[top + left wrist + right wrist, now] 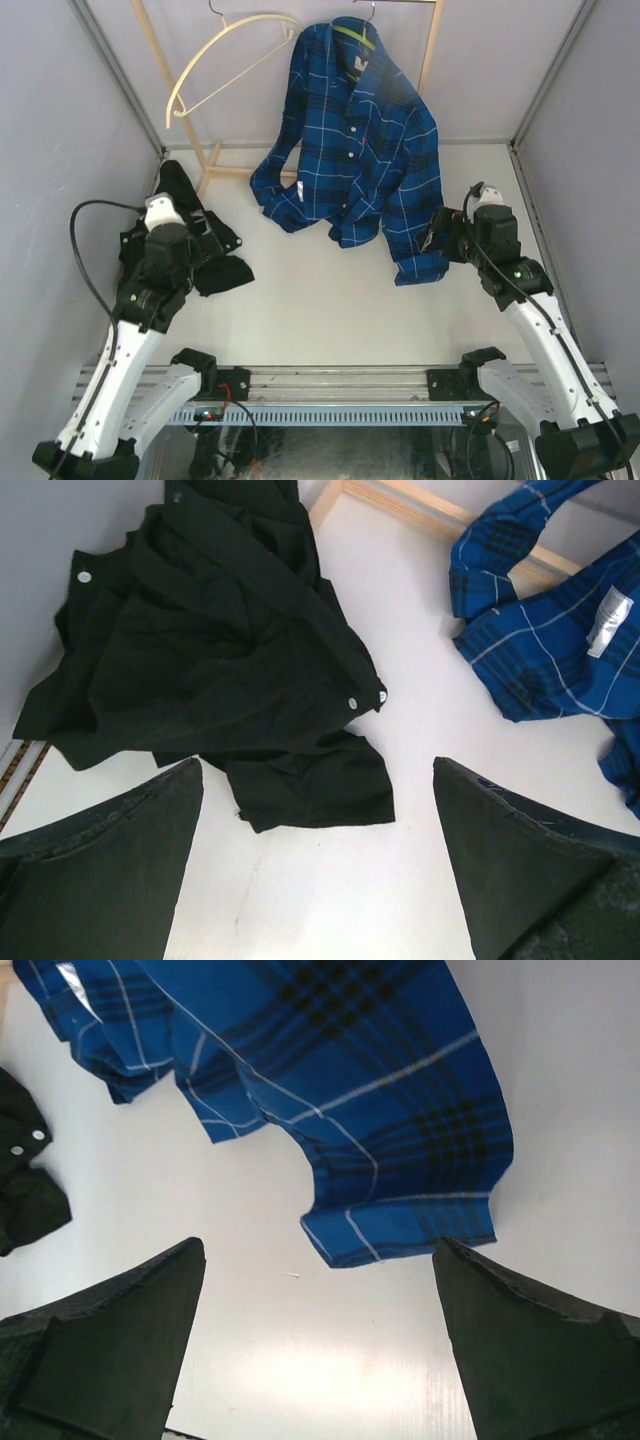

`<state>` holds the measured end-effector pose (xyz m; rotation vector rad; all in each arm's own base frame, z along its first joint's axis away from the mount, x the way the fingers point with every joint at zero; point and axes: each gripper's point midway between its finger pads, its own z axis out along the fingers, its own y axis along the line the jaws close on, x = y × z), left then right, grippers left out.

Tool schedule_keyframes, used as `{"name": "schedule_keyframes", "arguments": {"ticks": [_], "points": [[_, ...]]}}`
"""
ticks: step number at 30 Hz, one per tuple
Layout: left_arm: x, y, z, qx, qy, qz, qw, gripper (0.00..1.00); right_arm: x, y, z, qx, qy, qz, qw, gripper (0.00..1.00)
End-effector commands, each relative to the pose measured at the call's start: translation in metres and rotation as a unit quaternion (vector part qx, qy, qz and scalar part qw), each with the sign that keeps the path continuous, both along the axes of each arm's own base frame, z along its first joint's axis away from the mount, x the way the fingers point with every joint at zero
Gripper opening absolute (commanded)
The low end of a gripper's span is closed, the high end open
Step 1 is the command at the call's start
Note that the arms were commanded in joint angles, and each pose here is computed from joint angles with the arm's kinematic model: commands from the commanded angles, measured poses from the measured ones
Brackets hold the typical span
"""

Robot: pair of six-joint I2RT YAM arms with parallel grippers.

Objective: Place the shirt on the hanger
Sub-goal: Adjust the shirt at the center of the board.

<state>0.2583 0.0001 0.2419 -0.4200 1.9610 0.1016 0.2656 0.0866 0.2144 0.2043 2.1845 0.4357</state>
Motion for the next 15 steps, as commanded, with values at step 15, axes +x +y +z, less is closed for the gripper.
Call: {"name": "schedule_keyframes", "arguments": {"ticks": [15], "points": [[-0.004, 0.000, 0.001, 0.004, -0.039, -0.019, 0.999, 1.00, 0.014, -0.024, -0.098, 0.011, 0.011, -0.077, 0.997, 1.00]]}}
